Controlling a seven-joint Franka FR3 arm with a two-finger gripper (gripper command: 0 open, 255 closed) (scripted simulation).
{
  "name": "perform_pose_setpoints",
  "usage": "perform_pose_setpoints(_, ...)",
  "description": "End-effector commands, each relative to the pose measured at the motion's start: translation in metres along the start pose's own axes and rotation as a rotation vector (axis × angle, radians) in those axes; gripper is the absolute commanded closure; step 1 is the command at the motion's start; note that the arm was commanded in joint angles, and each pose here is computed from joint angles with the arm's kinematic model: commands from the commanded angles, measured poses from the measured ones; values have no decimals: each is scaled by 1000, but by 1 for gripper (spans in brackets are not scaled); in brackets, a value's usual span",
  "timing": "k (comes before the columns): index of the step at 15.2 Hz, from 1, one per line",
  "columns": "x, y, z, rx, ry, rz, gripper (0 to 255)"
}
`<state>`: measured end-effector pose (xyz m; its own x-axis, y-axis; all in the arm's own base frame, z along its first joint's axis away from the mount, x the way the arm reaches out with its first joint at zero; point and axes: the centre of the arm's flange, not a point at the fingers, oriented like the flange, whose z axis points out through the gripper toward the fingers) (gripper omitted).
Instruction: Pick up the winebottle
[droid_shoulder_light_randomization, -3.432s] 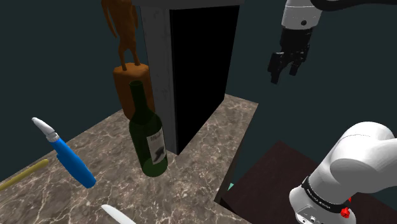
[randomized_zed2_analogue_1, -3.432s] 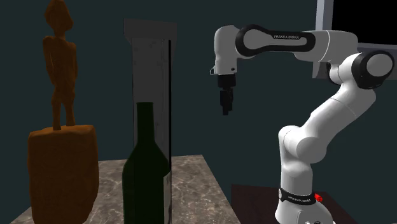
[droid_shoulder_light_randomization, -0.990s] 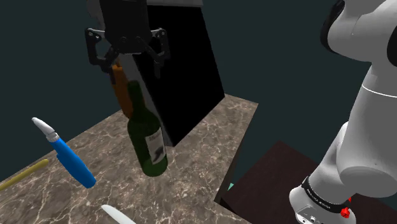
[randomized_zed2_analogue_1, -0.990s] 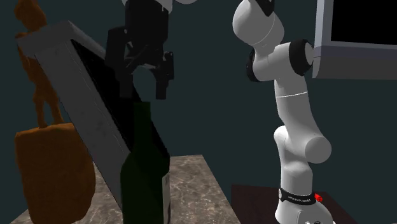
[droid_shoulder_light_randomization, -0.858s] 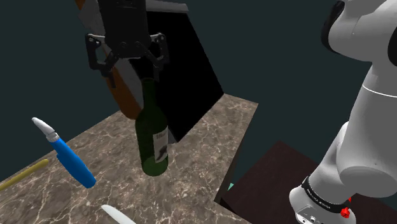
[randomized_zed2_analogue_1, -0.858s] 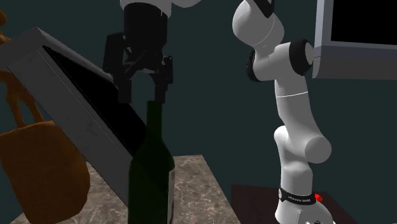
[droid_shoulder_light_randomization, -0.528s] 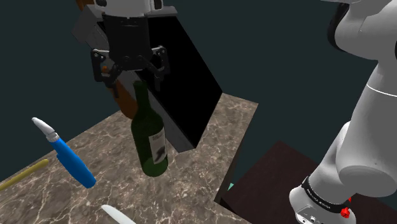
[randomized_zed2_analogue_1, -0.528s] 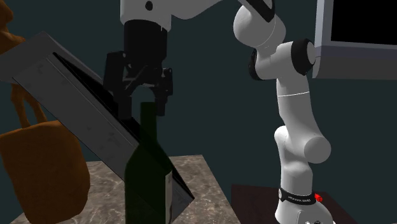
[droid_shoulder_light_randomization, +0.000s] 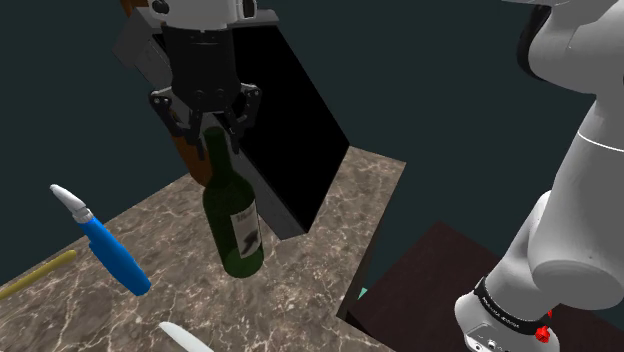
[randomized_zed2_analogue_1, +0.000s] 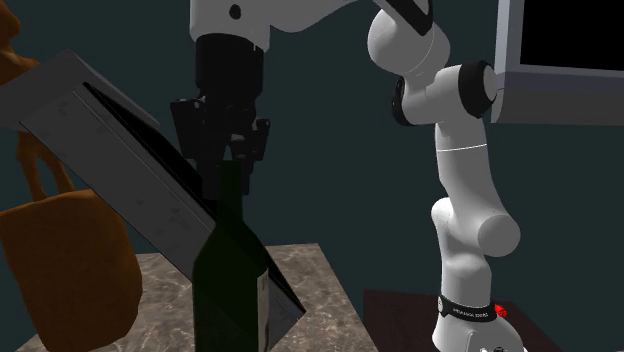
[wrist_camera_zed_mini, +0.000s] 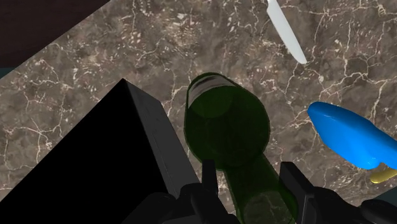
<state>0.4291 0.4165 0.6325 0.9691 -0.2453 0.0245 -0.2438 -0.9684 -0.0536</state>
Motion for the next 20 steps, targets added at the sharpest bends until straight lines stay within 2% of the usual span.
perform_pose_setpoints(1,0,0,1,-1,-1,0,255)
perform_pose_setpoints(3,0,0,0,-1,-1,0,255)
perform_pose_setpoints(18,2,-4,-79,-1,-1,0,255)
perform_pose_setpoints(20,2,-4,-80,-1,-1,0,255)
